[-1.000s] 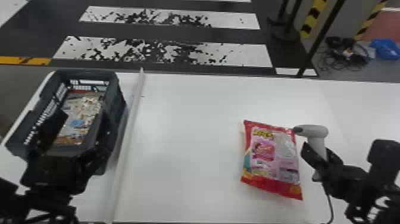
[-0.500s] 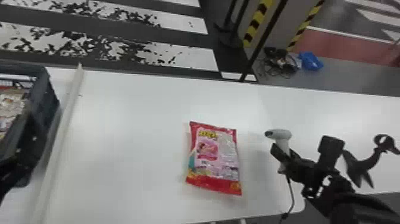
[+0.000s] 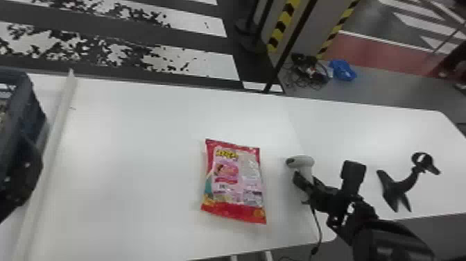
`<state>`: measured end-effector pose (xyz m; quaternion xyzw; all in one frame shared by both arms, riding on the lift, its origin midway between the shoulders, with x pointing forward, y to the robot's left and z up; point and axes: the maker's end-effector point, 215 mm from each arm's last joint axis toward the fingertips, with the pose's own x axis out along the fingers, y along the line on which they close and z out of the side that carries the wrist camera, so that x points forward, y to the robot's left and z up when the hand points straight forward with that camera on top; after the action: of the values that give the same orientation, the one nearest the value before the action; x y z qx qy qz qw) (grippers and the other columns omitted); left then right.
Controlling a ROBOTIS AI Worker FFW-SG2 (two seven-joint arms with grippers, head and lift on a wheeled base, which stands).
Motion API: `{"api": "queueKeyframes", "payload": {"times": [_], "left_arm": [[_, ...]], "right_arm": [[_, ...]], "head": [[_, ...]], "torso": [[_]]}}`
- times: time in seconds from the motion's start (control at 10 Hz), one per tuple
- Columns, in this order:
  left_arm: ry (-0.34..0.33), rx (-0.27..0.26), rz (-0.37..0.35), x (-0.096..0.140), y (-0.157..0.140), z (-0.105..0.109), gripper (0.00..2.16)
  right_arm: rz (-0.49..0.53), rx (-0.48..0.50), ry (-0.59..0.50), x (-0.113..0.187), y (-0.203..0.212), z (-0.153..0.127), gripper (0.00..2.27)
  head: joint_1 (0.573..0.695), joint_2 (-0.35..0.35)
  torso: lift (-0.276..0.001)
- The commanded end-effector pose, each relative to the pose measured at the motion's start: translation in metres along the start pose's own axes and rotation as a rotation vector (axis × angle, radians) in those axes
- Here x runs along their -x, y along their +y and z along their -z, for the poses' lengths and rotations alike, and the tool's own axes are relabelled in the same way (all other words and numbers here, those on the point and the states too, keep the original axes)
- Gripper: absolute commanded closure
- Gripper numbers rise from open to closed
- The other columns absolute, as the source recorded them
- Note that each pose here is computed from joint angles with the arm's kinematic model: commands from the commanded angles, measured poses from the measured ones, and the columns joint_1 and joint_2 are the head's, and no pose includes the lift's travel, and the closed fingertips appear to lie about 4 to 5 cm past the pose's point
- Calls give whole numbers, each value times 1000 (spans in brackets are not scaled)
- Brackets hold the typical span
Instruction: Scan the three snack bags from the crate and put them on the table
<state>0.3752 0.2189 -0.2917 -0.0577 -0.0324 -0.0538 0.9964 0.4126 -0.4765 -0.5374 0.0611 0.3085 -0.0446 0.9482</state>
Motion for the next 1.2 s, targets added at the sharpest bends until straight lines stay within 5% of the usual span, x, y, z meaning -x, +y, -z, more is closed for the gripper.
{"api": "queueKeyframes", "payload": {"times": [0.0, 0.1, 0.4, 0.7, 1.1], "left_arm": [[2, 0, 0, 0, 0, 1, 36], [1, 0, 0, 0, 0, 0, 36], [-8, 0, 3, -2, -1, -4, 36], [-9, -6, 7, -4, -6, -3, 36], [-5, -13, 11, -1, -7, -3, 36]], "right_arm": [[-12, 9, -10, -1, 3, -2, 900], [-15, 13, -18, 0, 2, -7, -1], [-66, 37, -132, 42, 17, -73, 36], [-352, -33, 80, 83, 88, -59, 60], [-562, -110, 358, 80, 139, -9, 73]], "head": [[695, -350], [695, -350], [695, -350], [695, -305], [695, -204]], "torso": [[-94], [-94], [-94], [-94], [-94]]}}
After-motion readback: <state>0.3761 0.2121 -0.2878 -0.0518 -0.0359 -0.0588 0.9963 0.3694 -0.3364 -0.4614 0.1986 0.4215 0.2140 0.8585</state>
